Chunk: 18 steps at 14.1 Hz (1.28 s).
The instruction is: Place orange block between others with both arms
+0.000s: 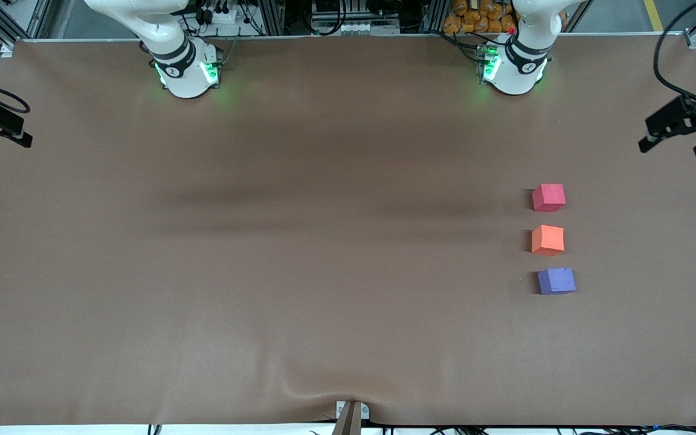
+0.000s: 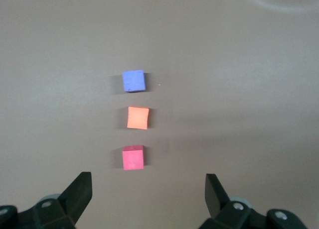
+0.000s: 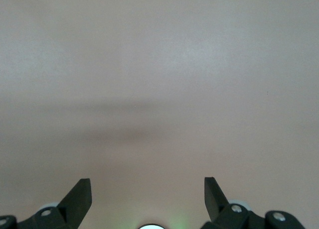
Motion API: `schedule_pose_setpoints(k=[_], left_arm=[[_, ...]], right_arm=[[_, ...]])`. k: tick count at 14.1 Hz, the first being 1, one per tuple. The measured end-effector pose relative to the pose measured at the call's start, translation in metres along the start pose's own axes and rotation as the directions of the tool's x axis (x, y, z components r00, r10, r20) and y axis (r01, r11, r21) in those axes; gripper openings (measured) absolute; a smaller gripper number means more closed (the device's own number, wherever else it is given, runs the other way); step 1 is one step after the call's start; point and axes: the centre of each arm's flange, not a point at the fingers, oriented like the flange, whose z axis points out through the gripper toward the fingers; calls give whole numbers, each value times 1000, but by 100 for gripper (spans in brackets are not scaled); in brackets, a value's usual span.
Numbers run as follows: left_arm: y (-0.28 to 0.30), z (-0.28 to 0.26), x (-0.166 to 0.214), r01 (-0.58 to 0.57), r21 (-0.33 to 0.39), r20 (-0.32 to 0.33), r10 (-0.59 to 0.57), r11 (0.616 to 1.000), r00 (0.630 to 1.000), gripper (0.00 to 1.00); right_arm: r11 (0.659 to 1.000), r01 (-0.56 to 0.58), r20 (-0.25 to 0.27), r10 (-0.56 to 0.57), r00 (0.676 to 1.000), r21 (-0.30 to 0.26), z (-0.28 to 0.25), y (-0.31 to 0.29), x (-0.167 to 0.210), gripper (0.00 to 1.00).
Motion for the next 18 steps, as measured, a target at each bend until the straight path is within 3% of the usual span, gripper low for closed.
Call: schedule_pose_setpoints(k=[2, 6, 9, 18], left_arm=[[9, 4, -3, 3, 17, 34, -4, 1000, 999, 100], [-8, 11, -23, 121, 86, 174, -135, 989, 975, 100], [16, 13, -23, 98, 143, 177, -123, 985, 977, 100], [-27, -32, -44, 103, 118, 103, -116, 988, 988, 100]], right_arm=[[1000, 2, -1, -2, 1000, 0, 0, -1, 0, 100], [1000, -1, -8, 1, 1000, -1, -2, 1, 0, 100], [1000, -3, -7, 3, 1000, -1, -2, 2, 0, 100], [1000, 8, -4, -8, 1000, 1, -2, -4, 0, 100]])
